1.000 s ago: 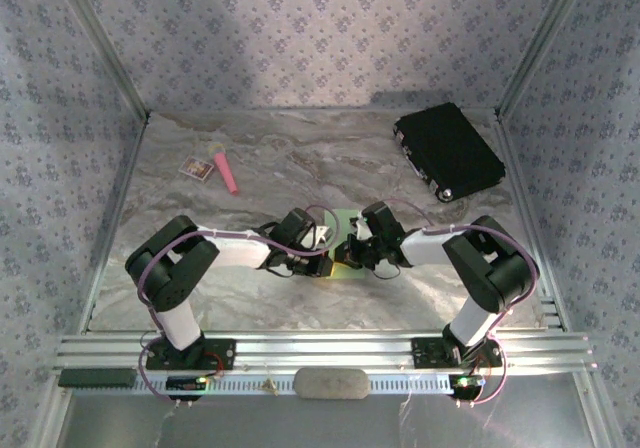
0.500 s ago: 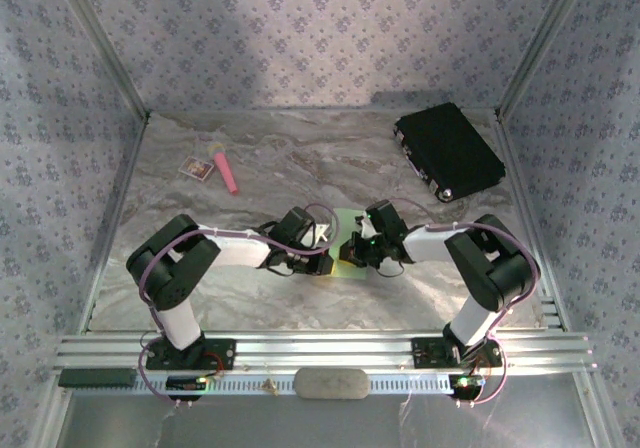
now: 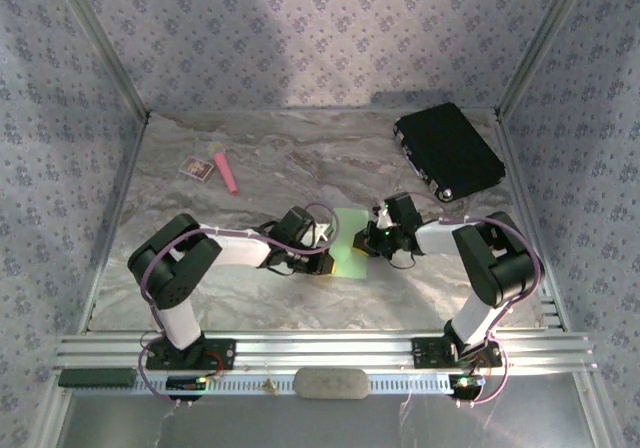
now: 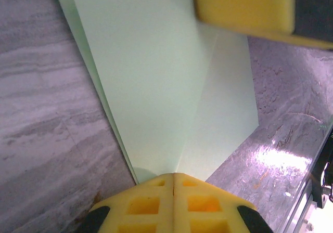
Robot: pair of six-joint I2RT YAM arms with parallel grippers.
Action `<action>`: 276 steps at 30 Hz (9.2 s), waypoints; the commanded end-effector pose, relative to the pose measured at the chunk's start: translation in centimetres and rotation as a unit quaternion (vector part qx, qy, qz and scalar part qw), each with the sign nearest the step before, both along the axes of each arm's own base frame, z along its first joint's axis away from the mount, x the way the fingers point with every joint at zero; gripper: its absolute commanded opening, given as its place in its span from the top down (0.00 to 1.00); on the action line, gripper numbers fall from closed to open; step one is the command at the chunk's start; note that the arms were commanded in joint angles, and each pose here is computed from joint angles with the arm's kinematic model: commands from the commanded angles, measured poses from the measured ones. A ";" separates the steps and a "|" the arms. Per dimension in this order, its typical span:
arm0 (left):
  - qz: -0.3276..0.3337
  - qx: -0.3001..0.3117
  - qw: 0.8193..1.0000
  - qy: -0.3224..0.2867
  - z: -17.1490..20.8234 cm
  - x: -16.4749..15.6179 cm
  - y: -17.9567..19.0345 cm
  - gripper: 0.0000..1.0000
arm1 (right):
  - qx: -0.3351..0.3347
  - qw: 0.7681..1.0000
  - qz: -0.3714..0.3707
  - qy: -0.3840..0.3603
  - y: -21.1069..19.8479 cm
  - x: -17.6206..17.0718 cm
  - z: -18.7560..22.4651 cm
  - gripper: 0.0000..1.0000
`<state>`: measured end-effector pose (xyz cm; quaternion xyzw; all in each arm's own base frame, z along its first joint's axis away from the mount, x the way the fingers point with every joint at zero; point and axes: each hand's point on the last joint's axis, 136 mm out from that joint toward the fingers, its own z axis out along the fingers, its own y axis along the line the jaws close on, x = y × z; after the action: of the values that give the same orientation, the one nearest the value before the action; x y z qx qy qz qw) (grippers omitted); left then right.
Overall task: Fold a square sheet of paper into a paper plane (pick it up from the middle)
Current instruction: Fold the triangle a second time at the center of the table, then turn over the paper at the center of the table, then third fold the triangle at the center of the table.
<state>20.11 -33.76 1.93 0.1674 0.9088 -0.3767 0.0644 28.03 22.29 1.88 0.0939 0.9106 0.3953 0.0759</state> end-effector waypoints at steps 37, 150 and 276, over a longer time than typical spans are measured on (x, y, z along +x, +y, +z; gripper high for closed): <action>-0.083 0.008 0.996 -0.022 3.9 4.0 -2.7 0.88 | -0.079 0.992 -0.094 -0.029 -3.4 -5.9 2.1 0.84; 0.136 0.020 0.960 -0.244 11.1 6.1 6.6 0.56 | -0.167 0.975 -0.004 -0.146 -3.3 -1.7 9.5 0.94; 0.227 -0.025 0.973 -0.029 6.8 8.1 5.3 0.50 | 0.019 0.999 0.026 -0.043 0.8 0.6 2.7 0.92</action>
<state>27.77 -27.02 7.60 -0.0422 0.9212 -0.3428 0.1792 28.32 22.04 3.87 0.0640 0.9072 0.4009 0.1104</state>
